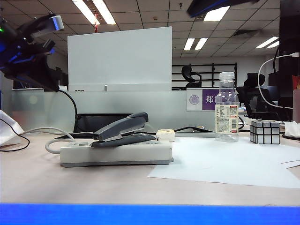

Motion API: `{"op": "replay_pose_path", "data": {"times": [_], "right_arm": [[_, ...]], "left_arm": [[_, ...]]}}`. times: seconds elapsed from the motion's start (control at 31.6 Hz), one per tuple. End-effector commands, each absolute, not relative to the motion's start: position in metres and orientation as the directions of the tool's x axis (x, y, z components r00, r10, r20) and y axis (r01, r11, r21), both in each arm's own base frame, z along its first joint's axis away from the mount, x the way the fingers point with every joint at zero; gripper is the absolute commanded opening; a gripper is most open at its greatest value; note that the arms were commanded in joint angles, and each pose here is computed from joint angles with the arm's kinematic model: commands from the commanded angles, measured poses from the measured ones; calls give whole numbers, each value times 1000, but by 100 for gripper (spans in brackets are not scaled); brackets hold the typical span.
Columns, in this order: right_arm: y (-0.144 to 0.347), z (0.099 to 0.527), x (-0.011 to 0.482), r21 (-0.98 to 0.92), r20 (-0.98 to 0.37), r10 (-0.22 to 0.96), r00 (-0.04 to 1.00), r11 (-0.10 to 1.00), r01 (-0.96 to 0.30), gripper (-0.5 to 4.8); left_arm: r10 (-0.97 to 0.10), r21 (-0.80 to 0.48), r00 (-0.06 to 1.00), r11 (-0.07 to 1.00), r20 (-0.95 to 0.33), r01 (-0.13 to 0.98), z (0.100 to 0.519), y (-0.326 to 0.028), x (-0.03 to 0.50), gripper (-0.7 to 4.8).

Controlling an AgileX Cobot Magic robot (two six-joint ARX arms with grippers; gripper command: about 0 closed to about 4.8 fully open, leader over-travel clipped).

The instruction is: Press the button on the power strip.

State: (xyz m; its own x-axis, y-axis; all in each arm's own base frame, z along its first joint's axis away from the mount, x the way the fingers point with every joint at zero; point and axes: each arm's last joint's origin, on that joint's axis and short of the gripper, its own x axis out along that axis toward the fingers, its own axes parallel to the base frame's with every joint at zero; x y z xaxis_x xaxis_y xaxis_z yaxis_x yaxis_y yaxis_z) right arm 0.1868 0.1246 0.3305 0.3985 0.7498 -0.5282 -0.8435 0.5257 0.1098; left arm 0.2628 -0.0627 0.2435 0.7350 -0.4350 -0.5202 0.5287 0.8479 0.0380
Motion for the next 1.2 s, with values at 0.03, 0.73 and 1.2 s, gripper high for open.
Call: {"op": "replay_pose_path", "data": {"times": [0.03,0.73,1.2], "right_arm": [[131,327,189,120,-544,754,369,505,-855,0],[142,324,187,102,-549,758,352,479,-872,0],[142,321,183,105,-578,749,323,461,-881,0]], "left_arm": [[-459,37,725,832,-514,553,248,-65,267,-5],[-538,-60,482,708,-692,704,203,-99,281,-5],[-538,-64,458,694,-708,717,184,-103,291,-5]]}}
